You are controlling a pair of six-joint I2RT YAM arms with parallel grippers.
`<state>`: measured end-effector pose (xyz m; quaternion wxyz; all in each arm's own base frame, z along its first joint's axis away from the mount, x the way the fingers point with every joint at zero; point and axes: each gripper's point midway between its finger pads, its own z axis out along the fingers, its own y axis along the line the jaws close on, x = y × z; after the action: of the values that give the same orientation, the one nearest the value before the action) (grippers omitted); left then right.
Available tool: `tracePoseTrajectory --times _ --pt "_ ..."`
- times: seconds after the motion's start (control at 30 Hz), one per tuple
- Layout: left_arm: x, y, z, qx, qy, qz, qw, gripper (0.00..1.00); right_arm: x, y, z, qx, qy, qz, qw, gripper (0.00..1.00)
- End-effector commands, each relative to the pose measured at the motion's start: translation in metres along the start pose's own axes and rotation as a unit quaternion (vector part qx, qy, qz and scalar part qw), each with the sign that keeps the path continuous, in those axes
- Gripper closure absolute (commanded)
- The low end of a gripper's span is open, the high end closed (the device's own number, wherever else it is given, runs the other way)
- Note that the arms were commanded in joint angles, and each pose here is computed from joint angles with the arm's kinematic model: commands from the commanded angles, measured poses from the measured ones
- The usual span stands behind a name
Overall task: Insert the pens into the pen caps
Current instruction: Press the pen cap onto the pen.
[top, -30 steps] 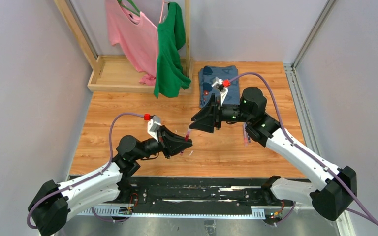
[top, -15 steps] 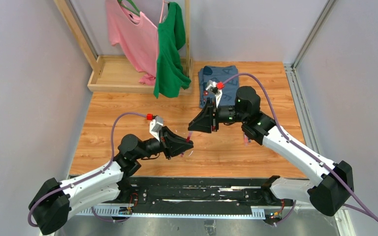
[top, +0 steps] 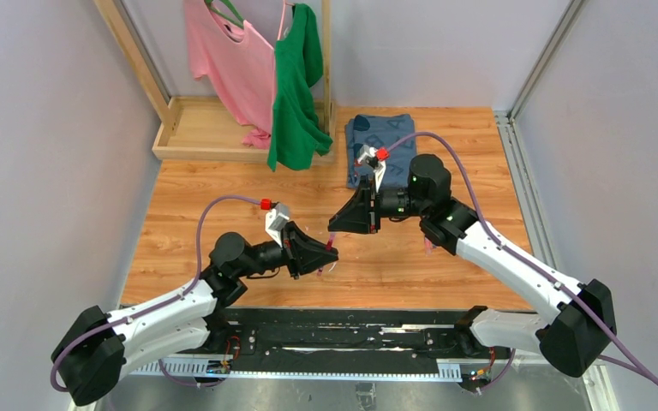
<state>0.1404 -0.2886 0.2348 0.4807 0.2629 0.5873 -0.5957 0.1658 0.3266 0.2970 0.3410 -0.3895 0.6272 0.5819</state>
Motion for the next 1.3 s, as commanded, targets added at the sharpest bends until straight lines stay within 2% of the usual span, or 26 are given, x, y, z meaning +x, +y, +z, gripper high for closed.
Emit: tracePoseTrajectory --times 0.0,0.13,0.6,1.27 --pt "-0.071 -0.018 0.009 0.010 -0.110 0.068 0.991 1.00 0.059 0.002 0.003 -0.015 0.073 0.071 0.995 0.99" --pt "-0.093 -0.025 0.006 0.013 -0.151 0.081 0.985 1.00 0.081 0.002 0.003 -0.022 0.092 0.105 0.990 1.00" --pt "-0.142 -0.042 -0.005 0.037 -0.227 0.080 0.970 1.00 0.145 0.010 0.005 -0.042 0.166 0.178 0.969 0.99" --pt "-0.183 -0.052 -0.016 0.053 -0.275 0.089 0.956 1.00 0.204 0.036 -0.012 -0.089 0.259 0.228 0.934 0.99"
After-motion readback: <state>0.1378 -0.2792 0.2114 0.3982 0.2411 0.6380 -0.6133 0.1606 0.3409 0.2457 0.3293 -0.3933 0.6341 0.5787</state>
